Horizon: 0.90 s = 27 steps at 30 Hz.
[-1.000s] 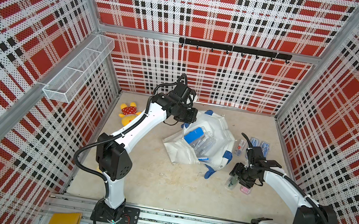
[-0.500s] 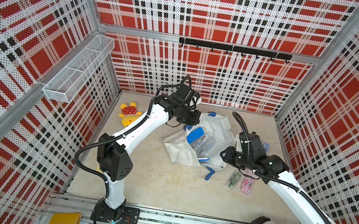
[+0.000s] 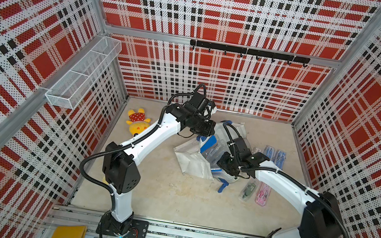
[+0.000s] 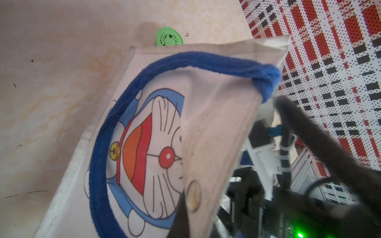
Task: Take out the compass set from the canvas bag
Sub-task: Pick up the compass set from the canvas bag.
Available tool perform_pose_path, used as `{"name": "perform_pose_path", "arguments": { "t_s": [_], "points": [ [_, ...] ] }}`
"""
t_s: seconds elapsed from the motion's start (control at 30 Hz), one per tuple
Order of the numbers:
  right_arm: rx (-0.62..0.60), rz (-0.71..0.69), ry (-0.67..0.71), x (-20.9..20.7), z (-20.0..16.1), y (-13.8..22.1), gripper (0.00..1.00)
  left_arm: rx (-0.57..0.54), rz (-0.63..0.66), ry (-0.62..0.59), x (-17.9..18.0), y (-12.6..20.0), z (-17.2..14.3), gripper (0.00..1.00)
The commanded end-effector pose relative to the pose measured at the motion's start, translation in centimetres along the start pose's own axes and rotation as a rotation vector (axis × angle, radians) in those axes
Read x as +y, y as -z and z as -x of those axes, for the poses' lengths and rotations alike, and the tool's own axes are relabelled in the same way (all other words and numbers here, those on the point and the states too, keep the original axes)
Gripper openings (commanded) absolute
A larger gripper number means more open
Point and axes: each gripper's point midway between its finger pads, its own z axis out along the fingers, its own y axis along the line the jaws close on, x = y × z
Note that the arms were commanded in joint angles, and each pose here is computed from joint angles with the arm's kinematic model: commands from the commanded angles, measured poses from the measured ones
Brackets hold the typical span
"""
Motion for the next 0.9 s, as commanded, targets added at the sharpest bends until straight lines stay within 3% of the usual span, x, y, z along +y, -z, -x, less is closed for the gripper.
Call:
{"name": "perform_pose_path", "arguments": {
  "t_s": [0.0,0.2,0.37,0.63,0.87],
  "points": [
    [-0.077,-0.001,-0.083,1.6,2.3,-1.2,0.48,-0.099,-0.095,-0.051,-3.4,2.8,1.5,0.00],
    [-0.092,-0.078,-0.132,0.2,3.2,-4.2,0.59,-0.096,-0.104,-0.050,-3.8,2.7,0.7,0.00],
    [-0.094,-0.065,-0.173,-0.4,4.0,-5.7,0.66,-0.092,-0.111,-0.051,-4.0,2.6,0.1,0.00],
    [-0.092,0.024,-0.251,-0.2,5.2,-7.9,0.66,-0.083,-0.127,-0.046,-4.1,2.7,-0.8,0.00],
    [-0.067,-0.021,-0.292,-1.4,4.9,-9.3,0.63,-0.080,-0.132,-0.037,-4.1,2.7,-1.2,0.00]
  ]
}}
